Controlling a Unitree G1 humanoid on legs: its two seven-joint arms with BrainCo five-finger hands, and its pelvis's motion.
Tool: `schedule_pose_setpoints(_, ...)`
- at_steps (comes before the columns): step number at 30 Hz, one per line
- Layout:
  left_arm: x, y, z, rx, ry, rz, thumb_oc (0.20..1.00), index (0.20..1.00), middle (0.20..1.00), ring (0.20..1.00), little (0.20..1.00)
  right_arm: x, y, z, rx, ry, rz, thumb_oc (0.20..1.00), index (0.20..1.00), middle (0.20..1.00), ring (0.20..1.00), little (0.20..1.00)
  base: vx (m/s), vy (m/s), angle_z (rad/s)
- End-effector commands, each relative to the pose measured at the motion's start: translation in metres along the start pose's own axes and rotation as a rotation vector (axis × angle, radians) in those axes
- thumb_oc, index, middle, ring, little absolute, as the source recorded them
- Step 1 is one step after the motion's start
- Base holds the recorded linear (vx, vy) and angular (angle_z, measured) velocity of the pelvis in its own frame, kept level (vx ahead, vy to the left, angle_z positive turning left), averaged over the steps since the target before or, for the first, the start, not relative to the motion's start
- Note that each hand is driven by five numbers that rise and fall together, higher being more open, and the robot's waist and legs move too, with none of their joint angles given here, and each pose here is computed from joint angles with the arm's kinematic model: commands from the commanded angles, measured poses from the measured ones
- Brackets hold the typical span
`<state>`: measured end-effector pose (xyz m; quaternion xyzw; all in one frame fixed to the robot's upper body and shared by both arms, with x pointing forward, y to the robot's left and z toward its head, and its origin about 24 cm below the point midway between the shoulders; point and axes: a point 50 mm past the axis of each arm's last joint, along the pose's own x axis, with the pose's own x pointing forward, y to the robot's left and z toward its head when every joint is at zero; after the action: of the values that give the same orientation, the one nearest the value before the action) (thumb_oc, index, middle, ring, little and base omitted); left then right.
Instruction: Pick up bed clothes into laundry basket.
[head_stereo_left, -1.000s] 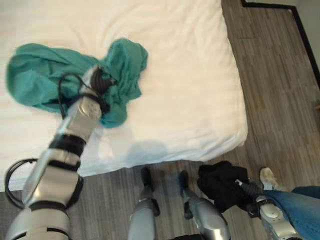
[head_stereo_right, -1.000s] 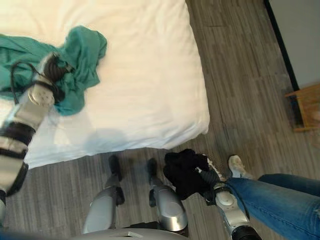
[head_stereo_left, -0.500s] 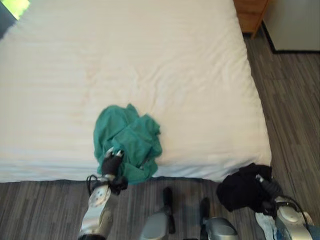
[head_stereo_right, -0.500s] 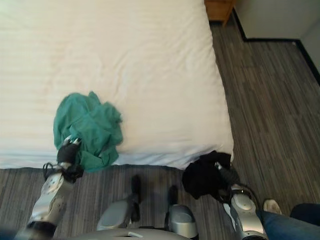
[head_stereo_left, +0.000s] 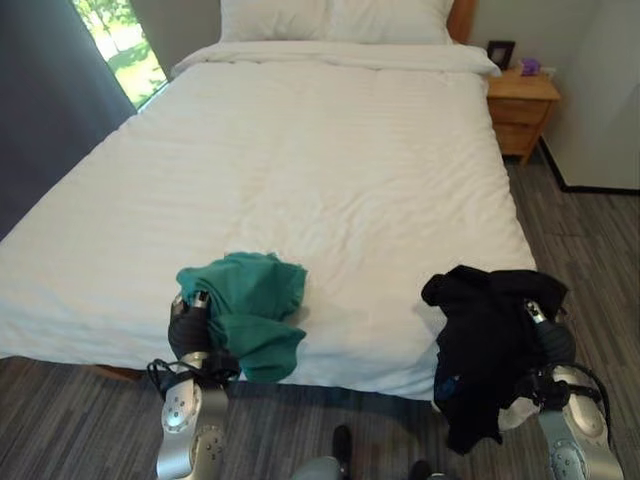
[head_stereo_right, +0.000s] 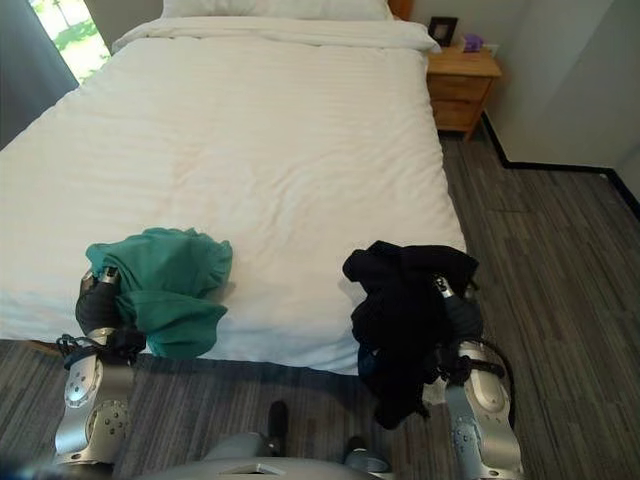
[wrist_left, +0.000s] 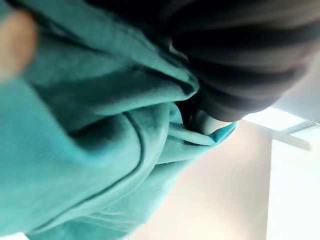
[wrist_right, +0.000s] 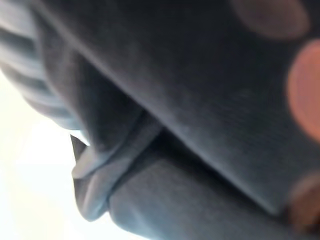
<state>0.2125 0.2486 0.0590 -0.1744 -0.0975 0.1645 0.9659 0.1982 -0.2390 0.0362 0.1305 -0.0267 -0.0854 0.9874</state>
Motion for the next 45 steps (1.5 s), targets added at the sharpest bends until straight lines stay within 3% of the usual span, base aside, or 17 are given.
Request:
schedule_pose_setpoints(1,0.011,-0.017,0.043,0.047,-0.234,-0.111,0.200,0.200,0.200,0.200,0.200,0.006,0.018,0.036,0.125,-0.238,0.064,0.200,0.200,0.200,0.200,0.200,-0.02,0.030,-0.06)
schedule_pose_setpoints(8,0.015,-0.040,0.035,-0.083,-0.206,-0.178,0.200,0.200,0.200,0.200,0.200,0.013,0.037,0.043,0.175,-0.284,0.111,0.200,0.200,0.200,0.200,0.200,-0.04,0.023,-0.09)
schedule_pose_setpoints(13,0.028,-0.060,0.052,0.039,-0.276,-0.321,0.200,0.200,0.200,0.200,0.200,0.008,0.027,0.042,0.132,-0.274,0.082,0.200,0.200,0.200,0.200,0.200,-0.19,0.065,-0.40)
schedule_pose_setpoints(17,0.036,-0.068,0.067,0.021,-0.337,-0.341,0.200,0.200,0.200,0.200,0.200,0.014,0.043,0.055,0.180,-0.342,0.133,0.200,0.200,0.200,0.200,0.200,-0.28,0.079,-1.23)
schedule_pose_setpoints(26,0.020,-0.023,0.064,0.020,-0.305,-0.123,0.200,0.200,0.200,0.200,0.200,0.040,0.059,0.061,0.370,-0.384,0.097,0.200,0.200,0.200,0.200,0.200,-0.24,-0.289,-1.92)
schedule_pose_setpoints(29,0.017,-0.017,0.055,0.010,-0.263,-0.110,0.200,0.200,0.200,0.200,0.200,0.034,0.041,0.045,0.298,-0.293,0.065,0.200,0.200,0.200,0.200,0.200,-0.11,-0.512,-1.21)
schedule_pose_setpoints(32,0.013,-0.011,0.046,0.011,-0.235,-0.069,0.200,0.200,0.200,0.200,0.200,0.040,0.050,0.037,0.191,-0.188,0.194,0.200,0.200,0.200,0.200,0.200,-0.20,-0.359,-1.33)
schedule_pose_setpoints(34,0.005,-0.009,0.041,0.028,-0.206,-0.102,0.200,0.200,0.200,0.200,0.200,0.038,0.033,0.036,0.051,-0.144,0.209,0.200,0.200,0.200,0.200,0.200,-0.03,-0.407,-2.34)
schedule_pose_setpoints(37,0.009,-0.023,0.037,0.001,-0.192,-0.161,0.200,0.200,0.200,0.200,0.200,0.032,0.009,0.045,-0.107,-0.163,0.122,0.200,0.200,0.200,0.200,0.200,-0.04,-0.252,-1.31)
schedule_pose_setpoints(45,0.025,-0.048,0.026,-0.004,-0.169,-0.217,0.200,0.200,0.200,0.200,0.200,0.022,0.010,0.025,0.008,-0.150,-0.019,0.200,0.200,0.200,0.200,0.200,-0.02,0.039,-0.30)
